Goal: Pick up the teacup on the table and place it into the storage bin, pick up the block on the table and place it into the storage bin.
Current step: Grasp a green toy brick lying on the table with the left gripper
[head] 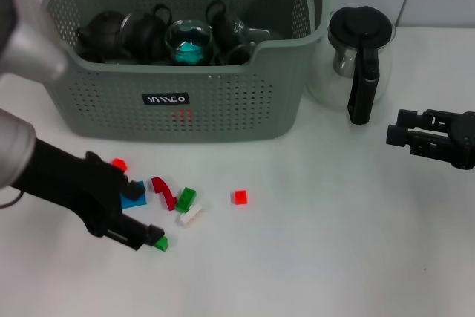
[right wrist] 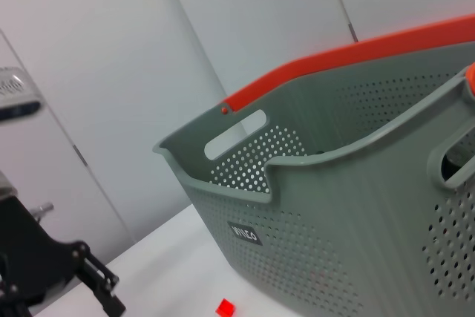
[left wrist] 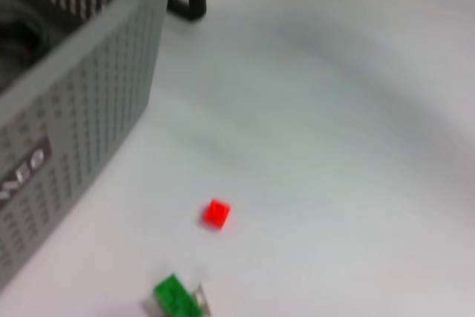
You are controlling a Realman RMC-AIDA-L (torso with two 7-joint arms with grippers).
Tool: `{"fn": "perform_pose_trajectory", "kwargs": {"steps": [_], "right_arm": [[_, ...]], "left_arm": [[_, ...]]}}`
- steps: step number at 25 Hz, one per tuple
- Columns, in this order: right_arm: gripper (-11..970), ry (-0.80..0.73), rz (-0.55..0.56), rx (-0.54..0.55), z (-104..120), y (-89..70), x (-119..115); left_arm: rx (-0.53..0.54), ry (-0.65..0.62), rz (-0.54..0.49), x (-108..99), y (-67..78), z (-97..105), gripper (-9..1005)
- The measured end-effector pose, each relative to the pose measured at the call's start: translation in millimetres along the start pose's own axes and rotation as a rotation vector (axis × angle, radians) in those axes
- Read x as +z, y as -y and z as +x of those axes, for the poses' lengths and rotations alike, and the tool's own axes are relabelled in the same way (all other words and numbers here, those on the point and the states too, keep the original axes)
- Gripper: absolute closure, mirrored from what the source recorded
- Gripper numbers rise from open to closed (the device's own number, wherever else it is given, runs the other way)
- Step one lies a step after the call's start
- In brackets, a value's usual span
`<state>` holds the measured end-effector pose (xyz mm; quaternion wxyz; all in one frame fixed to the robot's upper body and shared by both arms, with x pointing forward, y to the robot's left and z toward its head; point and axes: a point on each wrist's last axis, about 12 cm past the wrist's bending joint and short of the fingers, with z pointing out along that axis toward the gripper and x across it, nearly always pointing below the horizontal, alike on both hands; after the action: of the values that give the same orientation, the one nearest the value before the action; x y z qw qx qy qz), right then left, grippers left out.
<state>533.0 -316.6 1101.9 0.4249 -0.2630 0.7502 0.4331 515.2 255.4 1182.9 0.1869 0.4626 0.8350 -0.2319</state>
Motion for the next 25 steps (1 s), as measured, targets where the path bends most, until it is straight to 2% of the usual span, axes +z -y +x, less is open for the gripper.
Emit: {"fn": "perform_pose_trajectory", "kwargs": {"steps": [9,13,25], "right_arm": [[353,-0.002,-0.004,0.000,0.4,-0.6,1.2],[353,-0.002,-0.003,0.001,0.8,-0.6,1.4],[352,0.001,0.002,0.009,3.7,-1.0,-0.2]], "left_arm": [[0.068,-0.150,-0.039,37.5,2.4,-13.5,203],[0.105,-0.244,-0.092,53.2,5.0,-18.2,202],[0.201,-0.364,-0.250,82.1,12.8,-32.7,202]]}}
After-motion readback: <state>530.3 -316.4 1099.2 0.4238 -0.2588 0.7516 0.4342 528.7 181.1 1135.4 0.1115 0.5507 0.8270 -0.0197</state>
